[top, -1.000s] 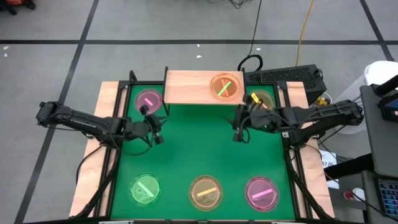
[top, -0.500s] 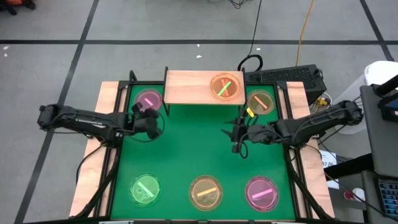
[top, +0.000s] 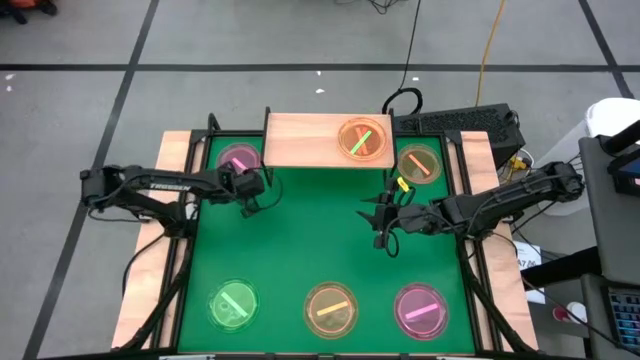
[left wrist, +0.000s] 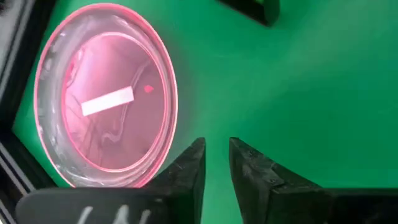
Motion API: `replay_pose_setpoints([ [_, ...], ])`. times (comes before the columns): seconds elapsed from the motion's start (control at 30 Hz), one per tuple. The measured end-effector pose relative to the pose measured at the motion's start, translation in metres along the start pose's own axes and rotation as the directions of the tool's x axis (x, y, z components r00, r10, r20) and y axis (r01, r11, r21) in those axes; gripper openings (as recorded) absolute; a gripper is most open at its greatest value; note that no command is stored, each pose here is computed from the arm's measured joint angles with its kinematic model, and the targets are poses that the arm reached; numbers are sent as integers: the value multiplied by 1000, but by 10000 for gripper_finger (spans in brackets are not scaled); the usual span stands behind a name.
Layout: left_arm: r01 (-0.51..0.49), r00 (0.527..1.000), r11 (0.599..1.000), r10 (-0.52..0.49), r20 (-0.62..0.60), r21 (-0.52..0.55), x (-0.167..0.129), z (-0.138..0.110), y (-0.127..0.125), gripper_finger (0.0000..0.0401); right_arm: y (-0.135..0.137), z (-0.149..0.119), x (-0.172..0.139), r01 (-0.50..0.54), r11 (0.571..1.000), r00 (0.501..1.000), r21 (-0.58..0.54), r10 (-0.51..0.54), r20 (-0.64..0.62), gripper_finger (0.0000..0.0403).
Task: Place and stack plates onto a shelf
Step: Stack the top pink plate on top of the orange plate on the shelf
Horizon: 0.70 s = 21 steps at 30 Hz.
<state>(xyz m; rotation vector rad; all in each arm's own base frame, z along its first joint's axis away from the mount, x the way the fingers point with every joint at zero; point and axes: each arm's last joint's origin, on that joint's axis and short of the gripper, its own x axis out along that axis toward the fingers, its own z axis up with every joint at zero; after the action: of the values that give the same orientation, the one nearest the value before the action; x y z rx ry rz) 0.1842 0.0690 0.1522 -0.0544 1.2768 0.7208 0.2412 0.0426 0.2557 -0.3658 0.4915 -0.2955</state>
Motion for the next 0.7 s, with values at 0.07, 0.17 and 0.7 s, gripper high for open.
replay_pose_setpoints([
  [0.07, -5, 1000, 1000, 5, -19, 1, 4, 0, 2, 100, 0, 0, 0, 0, 1000, 1000, -7, 0, -1, 134],
  [0.17, -13, 1000, 1000, 12, -24, -15, 6, 1, 6, 135, 0, 0, 0, -1, 1000, 1000, -24, 1, -1, 134],
  [0.7, -91, 995, 996, 90, -43, -21, 14, 3, 27, 184, 0, 0, 0, -2, 999, 1000, -38, 2, 0, 134],
])
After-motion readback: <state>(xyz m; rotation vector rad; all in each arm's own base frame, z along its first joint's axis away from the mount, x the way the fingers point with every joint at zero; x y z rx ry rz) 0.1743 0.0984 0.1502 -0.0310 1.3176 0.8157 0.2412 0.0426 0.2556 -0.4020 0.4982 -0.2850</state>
